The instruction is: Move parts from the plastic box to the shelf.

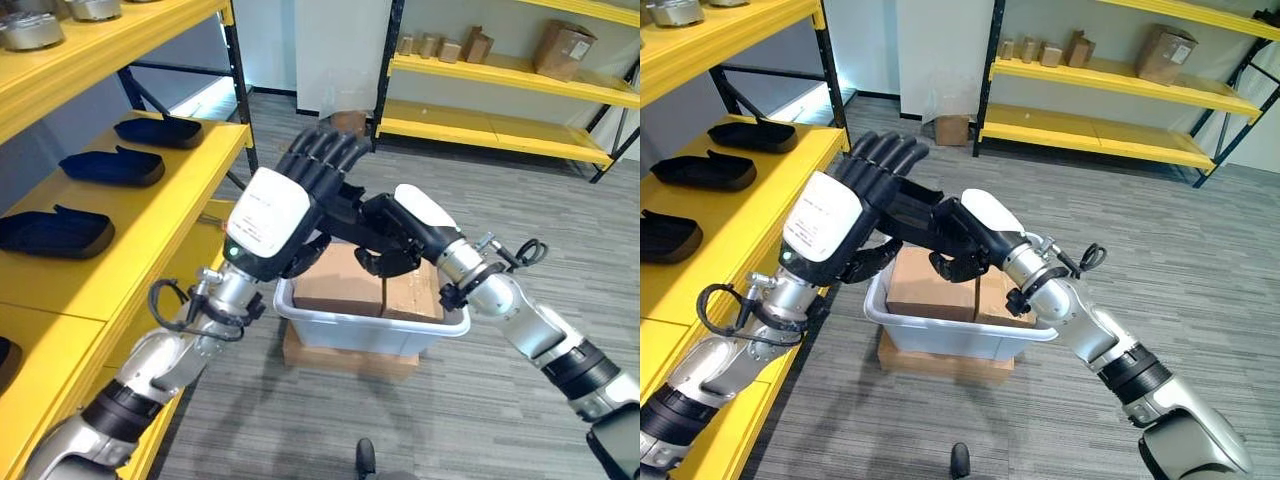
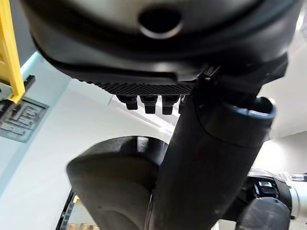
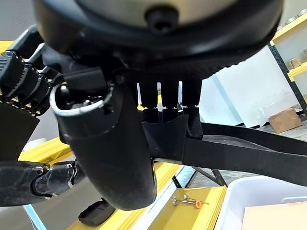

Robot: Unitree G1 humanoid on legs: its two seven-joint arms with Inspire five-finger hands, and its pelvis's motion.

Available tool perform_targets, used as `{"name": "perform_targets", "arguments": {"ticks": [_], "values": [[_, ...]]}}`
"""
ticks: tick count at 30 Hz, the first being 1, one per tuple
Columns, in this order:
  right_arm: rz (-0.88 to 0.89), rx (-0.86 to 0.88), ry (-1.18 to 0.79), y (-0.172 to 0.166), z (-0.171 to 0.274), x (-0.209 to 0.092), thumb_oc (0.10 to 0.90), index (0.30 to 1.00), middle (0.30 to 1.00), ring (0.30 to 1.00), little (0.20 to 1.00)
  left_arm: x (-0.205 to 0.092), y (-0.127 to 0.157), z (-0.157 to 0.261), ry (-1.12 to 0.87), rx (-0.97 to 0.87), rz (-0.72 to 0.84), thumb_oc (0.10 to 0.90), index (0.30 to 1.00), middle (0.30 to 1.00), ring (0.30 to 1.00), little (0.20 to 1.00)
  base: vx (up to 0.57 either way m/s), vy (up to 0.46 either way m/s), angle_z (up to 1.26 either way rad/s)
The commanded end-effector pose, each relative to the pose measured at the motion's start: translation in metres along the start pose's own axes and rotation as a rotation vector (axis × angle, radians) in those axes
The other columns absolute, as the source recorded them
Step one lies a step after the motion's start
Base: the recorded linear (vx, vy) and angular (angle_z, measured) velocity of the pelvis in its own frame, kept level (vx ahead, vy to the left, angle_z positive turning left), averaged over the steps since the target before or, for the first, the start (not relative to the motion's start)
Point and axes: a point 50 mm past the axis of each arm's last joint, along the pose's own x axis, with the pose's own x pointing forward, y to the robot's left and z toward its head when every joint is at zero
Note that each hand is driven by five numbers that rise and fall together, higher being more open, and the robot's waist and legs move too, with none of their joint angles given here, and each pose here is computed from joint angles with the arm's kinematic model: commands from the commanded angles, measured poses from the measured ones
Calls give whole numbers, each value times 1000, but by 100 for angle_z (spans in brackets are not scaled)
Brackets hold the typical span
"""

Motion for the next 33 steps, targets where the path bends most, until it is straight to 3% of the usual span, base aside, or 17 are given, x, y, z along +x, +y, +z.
{"name": "perform_targets", "arguments": {"ticks": [1, 7, 8, 9, 10, 25, 33], "values": [[-208, -62, -237, -49, 47, 34, 400, 300, 300, 300, 300, 31, 18, 15, -125, -35, 131, 900, 1000, 1000, 1000, 1000, 0, 2, -4], [-212, -64, -244, -50, 48, 34, 400, 300, 300, 300, 300, 30, 15, 15, -126, -37, 114, 900, 1000, 1000, 1000, 1000, 0, 0, -1], [-212, -63, -243, -50, 48, 34, 400, 300, 300, 300, 300, 30, 15, 14, -126, -36, 110, 835, 909, 909, 909, 909, 0, 0, 0], [-212, -64, -242, -50, 47, 33, 400, 300, 300, 300, 300, 30, 15, 14, -124, -34, 107, 588, 564, 564, 564, 564, 0, 0, 0], [-214, -63, -240, -50, 47, 33, 400, 300, 300, 300, 300, 29, 14, 13, -116, -33, 104, 400, 300, 300, 300, 300, 0, 0, 0], [-227, -71, -225, -53, 44, 30, 400, 300, 300, 300, 300, 24, 17, -4, -42, 17, 111, 400, 300, 300, 300, 300, 0, 0, 0], [-232, -68, -209, -56, 38, 23, 400, 300, 300, 300, 300, 12, 29, -29, 26, 147, 85, 400, 300, 300, 300, 300, 0, 0, 0]]}}
